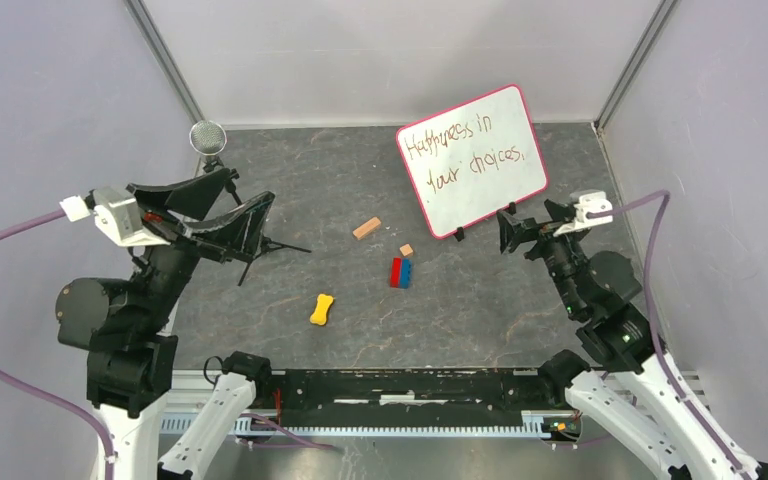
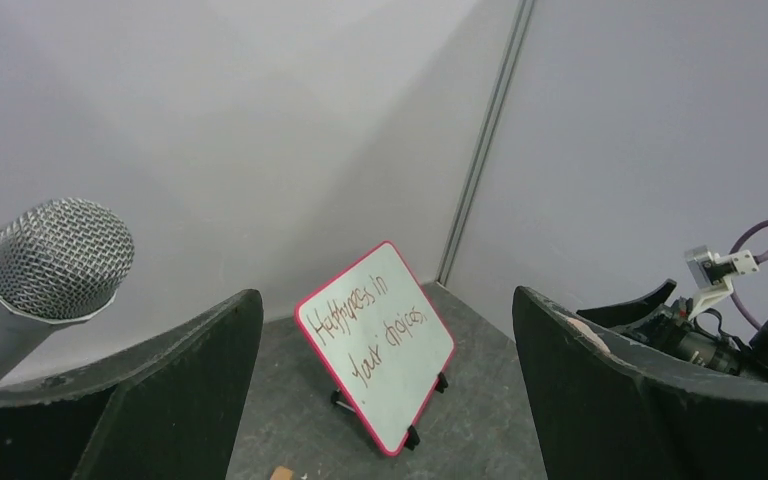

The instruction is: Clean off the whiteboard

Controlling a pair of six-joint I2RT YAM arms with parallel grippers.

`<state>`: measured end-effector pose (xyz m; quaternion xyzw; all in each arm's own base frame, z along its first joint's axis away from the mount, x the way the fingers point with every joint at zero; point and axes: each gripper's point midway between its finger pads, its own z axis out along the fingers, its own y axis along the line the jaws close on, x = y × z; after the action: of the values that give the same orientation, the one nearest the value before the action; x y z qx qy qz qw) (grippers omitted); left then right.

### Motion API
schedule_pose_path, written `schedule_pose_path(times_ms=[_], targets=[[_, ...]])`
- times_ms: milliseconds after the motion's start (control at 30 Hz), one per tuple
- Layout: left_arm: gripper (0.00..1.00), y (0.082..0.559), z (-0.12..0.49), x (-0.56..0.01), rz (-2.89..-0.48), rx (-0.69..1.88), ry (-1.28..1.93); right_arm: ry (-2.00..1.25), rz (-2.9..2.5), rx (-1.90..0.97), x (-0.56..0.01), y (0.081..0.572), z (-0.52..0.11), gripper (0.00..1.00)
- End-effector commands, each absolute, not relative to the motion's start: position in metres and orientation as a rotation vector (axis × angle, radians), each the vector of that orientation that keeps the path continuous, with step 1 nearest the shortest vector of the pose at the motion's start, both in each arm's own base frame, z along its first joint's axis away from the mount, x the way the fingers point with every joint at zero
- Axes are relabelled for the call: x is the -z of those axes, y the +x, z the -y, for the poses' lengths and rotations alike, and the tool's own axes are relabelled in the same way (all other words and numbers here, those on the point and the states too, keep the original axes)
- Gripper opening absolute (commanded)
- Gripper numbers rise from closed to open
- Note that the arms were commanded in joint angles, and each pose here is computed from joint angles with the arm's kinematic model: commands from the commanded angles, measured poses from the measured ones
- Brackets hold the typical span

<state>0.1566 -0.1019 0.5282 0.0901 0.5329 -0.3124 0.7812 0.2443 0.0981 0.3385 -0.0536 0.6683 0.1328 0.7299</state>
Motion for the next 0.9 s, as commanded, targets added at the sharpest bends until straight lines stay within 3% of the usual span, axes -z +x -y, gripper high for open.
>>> schedule_pose_path(times_ms=[0,200,467,867], targets=[[1.0,0.17,0.101,-0.506,-1.218,0.641,0.194,-0.133,-1.576,-0.235,-0.315,0.256,-0.101,0.98],[1.0,0.182,0.095,-0.482,-1.286,0.587,0.169,-0.186,-1.829,-0.273,-0.254,0.272,-0.131,0.98],[1.0,0.188,0.095,-0.46,-1.272,0.566,0.18,-0.105,-2.035,-0.624,-0.181,0.272,-0.205,0.98],[1.0,0.215,0.094,-0.421,-1.326,0.56,0.108,0.005,-2.304,-0.631,-0.122,0.243,-0.341,0.98]])
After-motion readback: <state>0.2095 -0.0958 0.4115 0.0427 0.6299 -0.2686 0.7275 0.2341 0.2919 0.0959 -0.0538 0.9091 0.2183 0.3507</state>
